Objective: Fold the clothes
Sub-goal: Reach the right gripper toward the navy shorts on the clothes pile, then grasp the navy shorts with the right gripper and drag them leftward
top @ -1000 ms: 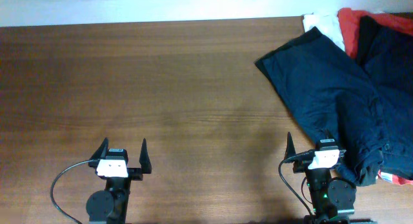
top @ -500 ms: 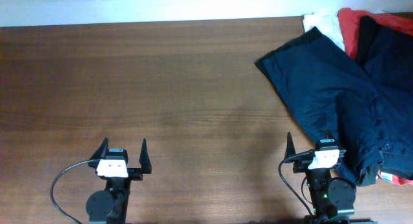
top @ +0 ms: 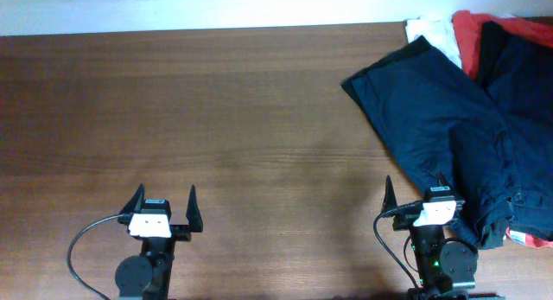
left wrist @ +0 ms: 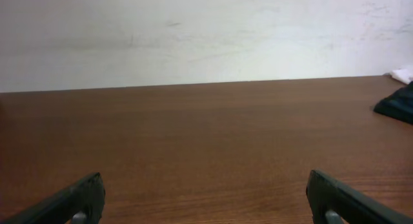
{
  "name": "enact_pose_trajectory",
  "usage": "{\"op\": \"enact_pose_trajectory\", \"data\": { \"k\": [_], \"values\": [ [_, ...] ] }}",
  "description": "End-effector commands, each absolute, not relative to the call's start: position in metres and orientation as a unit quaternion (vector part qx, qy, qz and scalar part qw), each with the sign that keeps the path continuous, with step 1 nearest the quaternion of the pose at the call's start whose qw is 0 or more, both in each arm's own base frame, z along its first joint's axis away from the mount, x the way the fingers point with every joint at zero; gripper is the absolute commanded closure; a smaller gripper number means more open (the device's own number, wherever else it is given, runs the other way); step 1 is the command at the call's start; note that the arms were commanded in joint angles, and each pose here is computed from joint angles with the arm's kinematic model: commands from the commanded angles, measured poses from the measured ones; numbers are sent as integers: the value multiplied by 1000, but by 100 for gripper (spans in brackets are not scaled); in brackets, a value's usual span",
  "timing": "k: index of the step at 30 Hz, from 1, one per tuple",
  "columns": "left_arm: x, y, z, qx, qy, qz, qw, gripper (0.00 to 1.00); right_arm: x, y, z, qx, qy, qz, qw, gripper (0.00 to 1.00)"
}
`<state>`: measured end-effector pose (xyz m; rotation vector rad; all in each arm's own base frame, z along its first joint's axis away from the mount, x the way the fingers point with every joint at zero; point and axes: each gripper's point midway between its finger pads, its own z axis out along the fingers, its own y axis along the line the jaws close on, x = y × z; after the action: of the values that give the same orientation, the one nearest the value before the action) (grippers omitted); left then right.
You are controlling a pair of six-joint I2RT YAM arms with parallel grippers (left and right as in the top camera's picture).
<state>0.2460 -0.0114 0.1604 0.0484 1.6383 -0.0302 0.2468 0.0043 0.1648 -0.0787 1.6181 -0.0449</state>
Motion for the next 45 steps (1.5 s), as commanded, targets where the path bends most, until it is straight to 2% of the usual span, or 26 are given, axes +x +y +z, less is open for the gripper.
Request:
{"op": "enact_pose_trajectory", "data": {
  "k": [1,4,9,15,17,19,20,21,23,24,28,30,33,35,37,40,41,43,45],
  "values": [
    [245,-6,171,0,724,-12,690,1,245,-6,184,-10,729,-36,683,1],
    [246,-6,178,0,740,-11,672,1,253,-12,192,-1,761,-49,647,1],
    [263,-7,194,3,810,-9,586,1,299,-11,209,-8,839,-49,541,1],
    [296,-10,172,8,913,-4,408,1,356,-3,201,-25,906,-30,422,1],
    [304,-19,168,17,938,-26,346,1,368,20,216,-54,901,28,429,1],
    [312,-27,170,24,943,-45,329,1,385,17,223,-50,888,18,457,1],
    [315,-34,170,31,943,-64,325,1,397,12,204,-48,898,2,438,1],
    [315,-37,169,34,943,-73,323,1,401,10,159,-46,928,1,369,1],
    [315,-39,169,35,943,-78,323,1,401,7,125,-41,951,-5,306,1],
    [315,-39,169,35,943,-78,323,1,406,-4,103,-5,963,-29,268,1],
    [315,-39,169,35,943,-78,323,1,441,-12,76,48,955,-39,291,1],
    [315,-39,169,35,943,-78,323,1,435,-18,54,107,958,-41,264,1],
    [315,-39,169,35,943,-78,323,1,436,-13,46,73,963,-47,257,0],
    [315,-39,169,35,943,-78,323,1,437,-3,46,20,965,-59,256,7],
    [315,-39,169,35,943,-78,323,1,434,-5,44,19,963,-88,252,16],
    [315,-39,169,35,943,-78,323,1,432,-4,38,15,965,-92,244,18],
    [315,-39,169,35,943,-78,323,1,431,-4,32,14,967,-92,236,24],
    [315,-39,169,35,943,-78,323,1,427,-3,23,12,970,-93,223,27],
    [315,-39,169,35,943,-78,323,1,425,0,17,7,972,-93,214,38]
  ]
}}
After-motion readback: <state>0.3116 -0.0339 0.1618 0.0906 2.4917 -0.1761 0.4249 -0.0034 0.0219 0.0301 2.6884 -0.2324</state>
